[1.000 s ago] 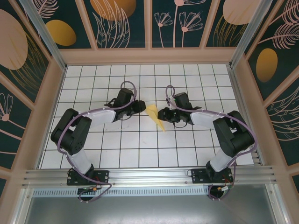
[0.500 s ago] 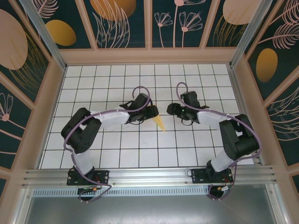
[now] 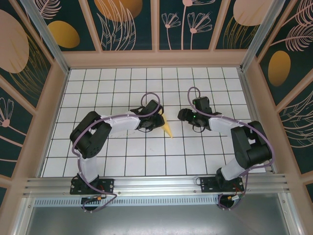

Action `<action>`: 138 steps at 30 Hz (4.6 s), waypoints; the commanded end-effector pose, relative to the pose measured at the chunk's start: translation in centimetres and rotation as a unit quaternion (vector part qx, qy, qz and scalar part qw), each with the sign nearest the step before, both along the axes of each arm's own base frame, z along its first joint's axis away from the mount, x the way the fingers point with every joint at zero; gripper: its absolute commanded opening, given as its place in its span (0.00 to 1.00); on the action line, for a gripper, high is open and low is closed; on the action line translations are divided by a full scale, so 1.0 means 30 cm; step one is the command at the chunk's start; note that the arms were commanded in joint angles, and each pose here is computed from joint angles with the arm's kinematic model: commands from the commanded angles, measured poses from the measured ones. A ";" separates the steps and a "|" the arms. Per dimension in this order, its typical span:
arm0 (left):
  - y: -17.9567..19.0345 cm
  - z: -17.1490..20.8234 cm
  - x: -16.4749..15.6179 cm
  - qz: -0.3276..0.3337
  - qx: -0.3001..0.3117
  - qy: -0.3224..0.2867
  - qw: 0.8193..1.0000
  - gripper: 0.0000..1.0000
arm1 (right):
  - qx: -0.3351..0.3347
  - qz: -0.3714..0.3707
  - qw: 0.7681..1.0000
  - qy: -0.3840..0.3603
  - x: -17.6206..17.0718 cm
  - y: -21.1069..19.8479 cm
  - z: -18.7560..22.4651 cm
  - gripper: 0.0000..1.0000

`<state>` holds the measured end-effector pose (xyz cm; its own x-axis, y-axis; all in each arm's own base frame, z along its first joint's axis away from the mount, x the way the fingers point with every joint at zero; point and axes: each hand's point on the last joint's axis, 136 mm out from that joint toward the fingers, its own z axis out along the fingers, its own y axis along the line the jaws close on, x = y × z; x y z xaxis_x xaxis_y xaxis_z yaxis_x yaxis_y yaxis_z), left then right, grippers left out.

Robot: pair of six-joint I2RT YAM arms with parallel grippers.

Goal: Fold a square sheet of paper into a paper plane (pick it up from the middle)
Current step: Turn over the paper at the center of the table, then move the paper plane to the center of the table.

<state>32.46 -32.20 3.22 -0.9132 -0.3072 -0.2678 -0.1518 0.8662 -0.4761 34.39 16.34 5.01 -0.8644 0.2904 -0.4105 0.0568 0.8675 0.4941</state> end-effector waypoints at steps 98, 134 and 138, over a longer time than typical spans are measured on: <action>-0.013 0.017 -0.036 -0.078 -0.197 -0.039 0.977 0.11 | -0.019 0.164 0.984 0.071 -0.217 0.337 -0.085 0.31; 0.394 0.065 0.044 0.085 0.034 -0.110 0.990 0.96 | -0.137 0.085 0.984 0.074 -0.116 0.273 -0.129 0.12; 0.406 0.075 0.044 0.086 0.042 -0.115 0.989 0.99 | -0.146 0.075 0.985 0.057 -0.080 0.272 -0.096 0.07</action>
